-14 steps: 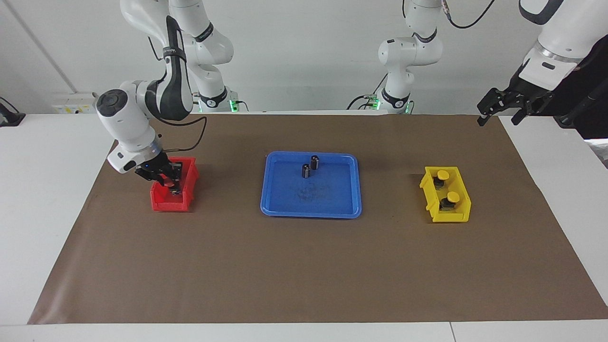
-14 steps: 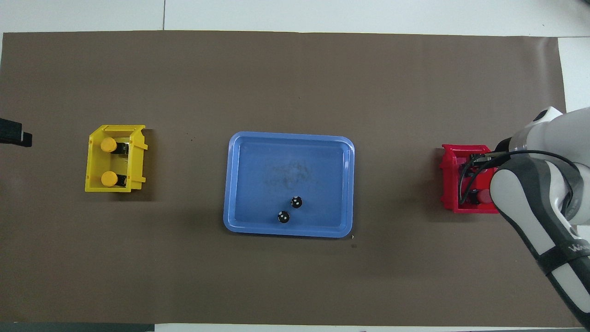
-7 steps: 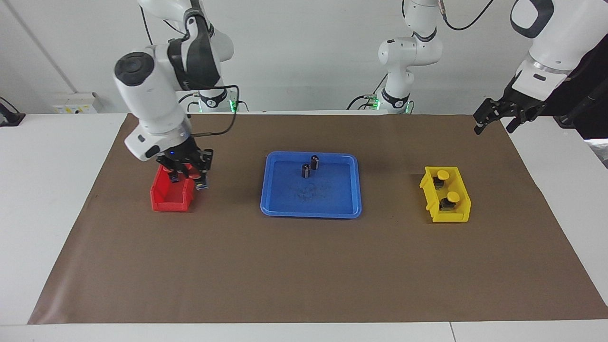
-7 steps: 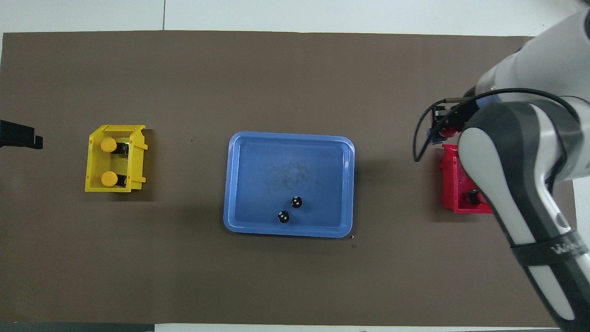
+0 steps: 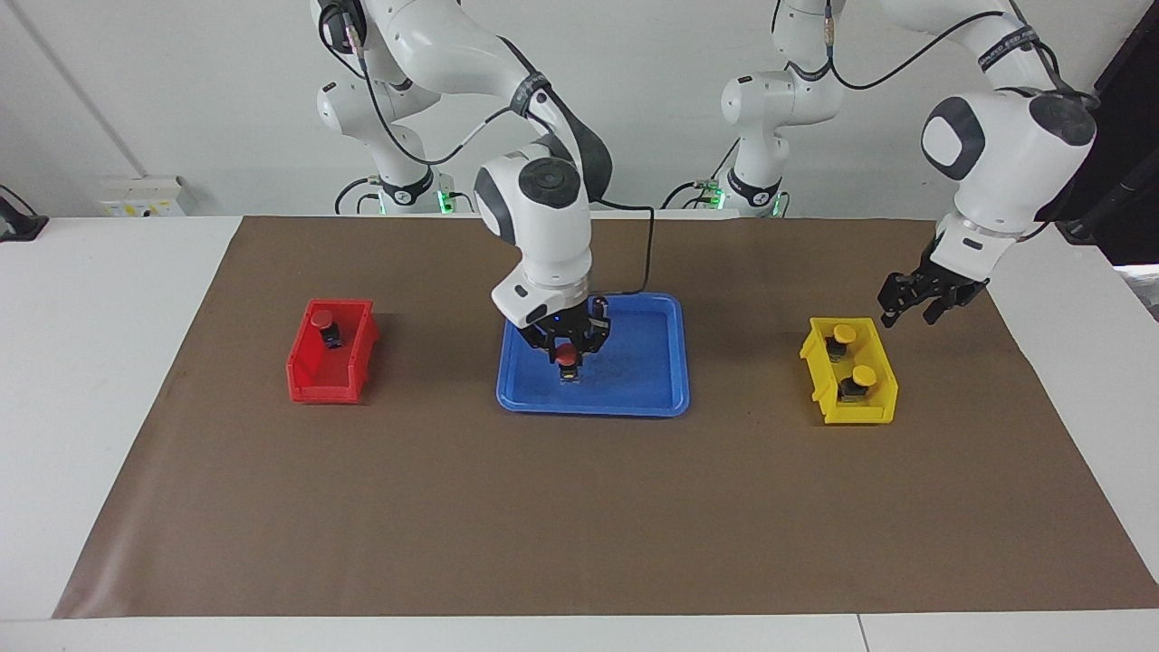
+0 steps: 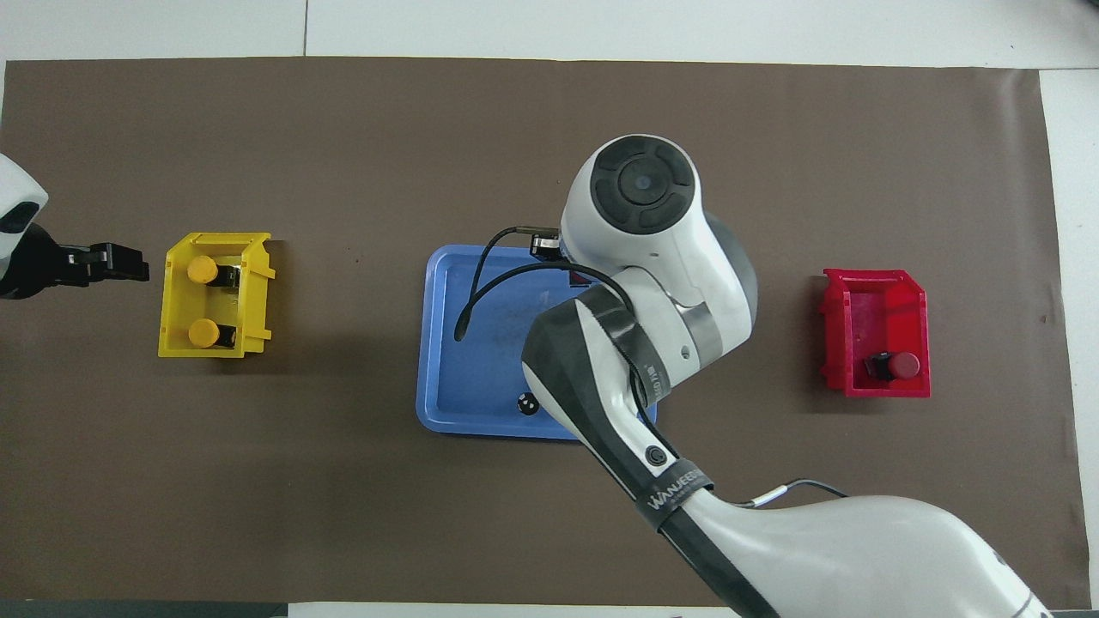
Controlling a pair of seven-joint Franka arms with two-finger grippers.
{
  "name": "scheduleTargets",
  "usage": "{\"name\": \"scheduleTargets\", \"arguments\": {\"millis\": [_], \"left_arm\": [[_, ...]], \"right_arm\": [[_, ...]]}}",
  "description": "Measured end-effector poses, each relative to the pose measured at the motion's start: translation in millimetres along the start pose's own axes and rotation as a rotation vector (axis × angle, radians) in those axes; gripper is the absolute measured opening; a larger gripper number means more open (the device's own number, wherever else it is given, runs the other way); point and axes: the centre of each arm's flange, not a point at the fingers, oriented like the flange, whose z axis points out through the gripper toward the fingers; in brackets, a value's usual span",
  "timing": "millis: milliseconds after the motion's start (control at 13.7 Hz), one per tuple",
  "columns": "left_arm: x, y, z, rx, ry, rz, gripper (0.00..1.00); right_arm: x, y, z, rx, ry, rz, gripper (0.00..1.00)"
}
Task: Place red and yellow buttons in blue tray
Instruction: 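Carry the red button into the blue tray while the left gripper reaches the yellow holder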
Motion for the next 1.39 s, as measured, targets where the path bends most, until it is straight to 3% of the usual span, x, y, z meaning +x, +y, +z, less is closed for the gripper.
{"name": "scheduleTargets", "arguments": {"millis": [366, 659, 732, 878, 951, 1244, 1317, 1390], "left_arm": [[10, 11, 51, 0.002, 0.015, 0.008, 0.66], [10, 17, 69, 0.002, 0.029, 0.01, 0.66], [11, 17, 73, 0.002, 0.029, 0.01, 0.66], [12, 16, 81, 0.002, 0.028, 0.01, 0.66], [13, 17, 85, 0.002, 0.029, 0.009, 0.67], [14, 25, 96, 0.001, 0.034, 0.003, 0.67], [14, 25, 97, 0.001, 0.033, 0.003, 0.59], [14, 26, 97, 0.001, 0.032, 0.003, 0.59]], "right_arm": [[-6, -5, 22, -0.012, -0.012, -0.008, 0.41], [-18, -11, 35, -0.011, -0.011, -0.026, 0.41], [-23, -14, 40, -0.01, -0.01, -0.035, 0.47], [-26, -16, 41, -0.01, -0.011, -0.04, 0.71], [-24, -15, 38, -0.008, -0.006, -0.036, 0.78], [13, 27, -13, -0.023, 0.028, -0.148, 0.78], [26, 54, -35, -0.029, 0.02, -0.203, 0.78], [37, 83, -57, -0.035, 0.01, -0.248, 0.78]]}}
